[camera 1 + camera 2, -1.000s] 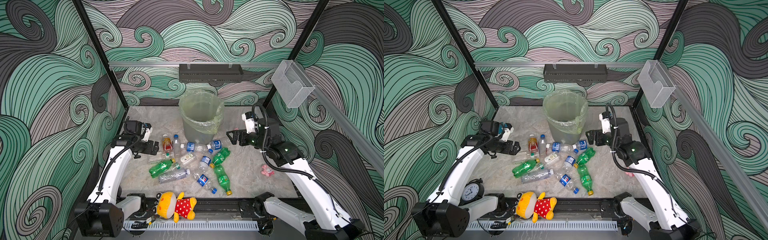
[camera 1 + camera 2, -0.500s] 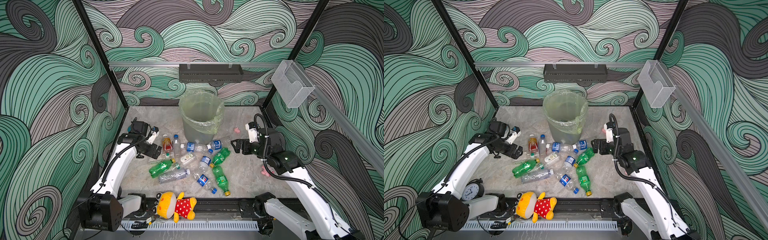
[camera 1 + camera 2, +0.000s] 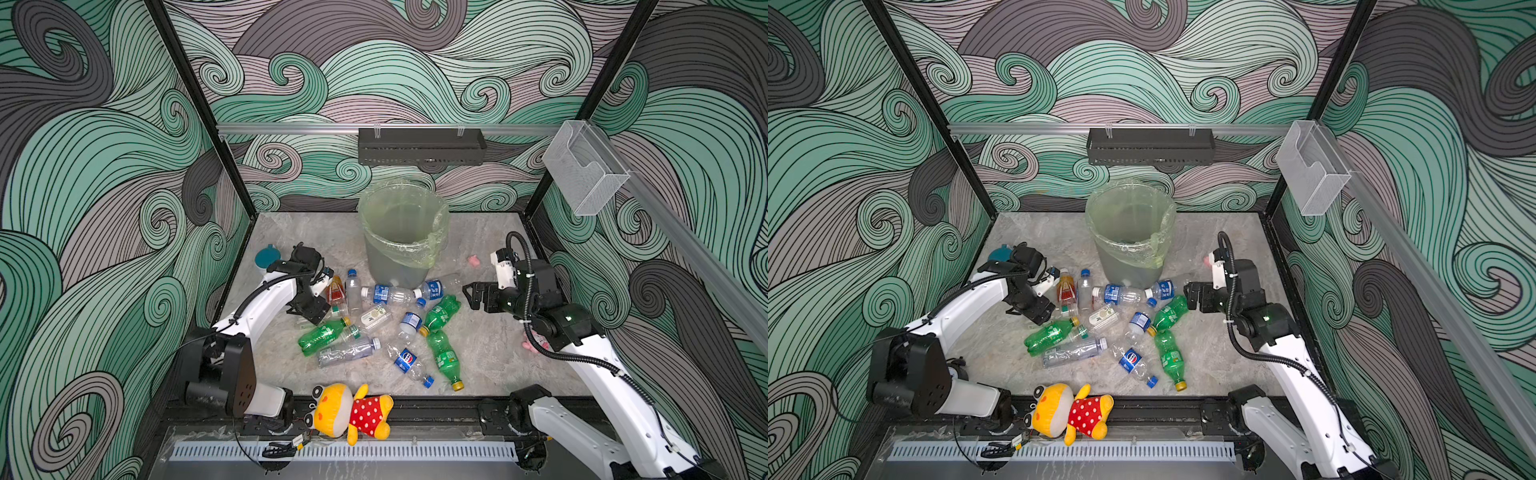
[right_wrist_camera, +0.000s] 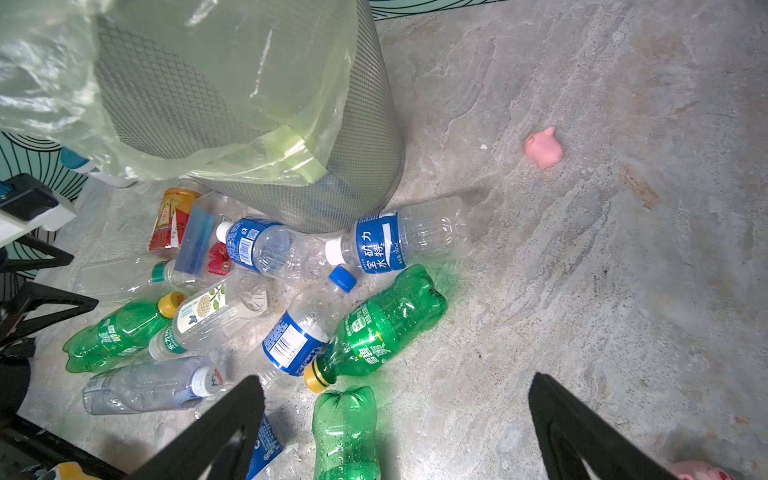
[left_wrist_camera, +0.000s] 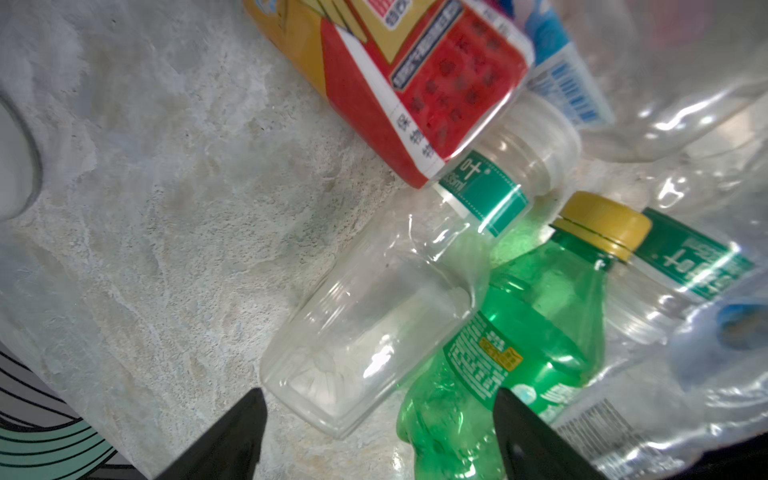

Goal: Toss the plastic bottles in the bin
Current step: 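Pull the right gripper back while the left gripper reaches for the clear bottle, then close the left gripper on the clear green-label bottle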

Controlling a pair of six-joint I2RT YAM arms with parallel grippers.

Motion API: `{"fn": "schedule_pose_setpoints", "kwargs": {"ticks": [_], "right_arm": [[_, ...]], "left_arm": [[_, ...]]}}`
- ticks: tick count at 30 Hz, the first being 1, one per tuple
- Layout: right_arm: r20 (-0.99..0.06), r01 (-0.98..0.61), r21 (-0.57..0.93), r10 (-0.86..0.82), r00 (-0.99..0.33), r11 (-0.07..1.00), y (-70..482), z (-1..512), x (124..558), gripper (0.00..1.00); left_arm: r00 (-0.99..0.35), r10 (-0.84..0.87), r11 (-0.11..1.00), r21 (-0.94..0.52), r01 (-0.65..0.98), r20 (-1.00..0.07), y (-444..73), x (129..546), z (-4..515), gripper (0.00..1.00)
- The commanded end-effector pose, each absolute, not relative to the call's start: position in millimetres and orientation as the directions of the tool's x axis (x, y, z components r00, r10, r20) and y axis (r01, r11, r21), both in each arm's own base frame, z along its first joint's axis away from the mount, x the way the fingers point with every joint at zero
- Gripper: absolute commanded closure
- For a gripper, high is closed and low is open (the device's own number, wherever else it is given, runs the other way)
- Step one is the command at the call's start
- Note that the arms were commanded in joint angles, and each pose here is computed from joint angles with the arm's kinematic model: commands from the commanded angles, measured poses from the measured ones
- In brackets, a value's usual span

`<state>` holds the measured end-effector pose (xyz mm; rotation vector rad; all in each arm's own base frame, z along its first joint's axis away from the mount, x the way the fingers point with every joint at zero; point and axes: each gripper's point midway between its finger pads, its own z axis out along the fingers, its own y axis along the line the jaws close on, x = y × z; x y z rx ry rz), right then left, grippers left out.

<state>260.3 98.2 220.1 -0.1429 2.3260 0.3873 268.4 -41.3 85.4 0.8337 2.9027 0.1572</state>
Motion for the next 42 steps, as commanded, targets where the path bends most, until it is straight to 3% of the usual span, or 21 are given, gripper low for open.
{"fn": "schedule_pose_setpoints", "kwargs": {"ticks": [1, 22, 32, 42], "right_arm": [[-0.712, -0.199, 0.231, 0.026, -0.702, 0.952, 93.3, 217.6, 257.5, 0.0], [-0.713, -0.17, 0.242, 0.056, -0.699, 0.955, 86.0, 212.4, 251.4, 0.0], [-0.71, -0.16, 0.242, 0.063, -0.701, 0.957, 84.9, 212.1, 254.6, 0.0], [-0.705, -0.156, 0.241, 0.062, -0.707, 0.958, 84.3, 209.6, 255.8, 0.0]], "left_arm": [[-0.825, 0.563, 0.818, 0.174, 0.548, -0.054, -40.8, 280.3, 85.5, 0.15], [-0.829, 0.556, 0.82, 0.127, 0.558, 0.058, -44.2, 282.2, 50.7, 0.24], [-0.832, 0.554, 0.822, 0.139, 0.552, 0.033, -44.1, 282.0, 51.3, 0.43], [-0.836, 0.542, 0.835, 0.16, 0.526, -0.083, -48.2, 284.3, 81.5, 0.47]]}}
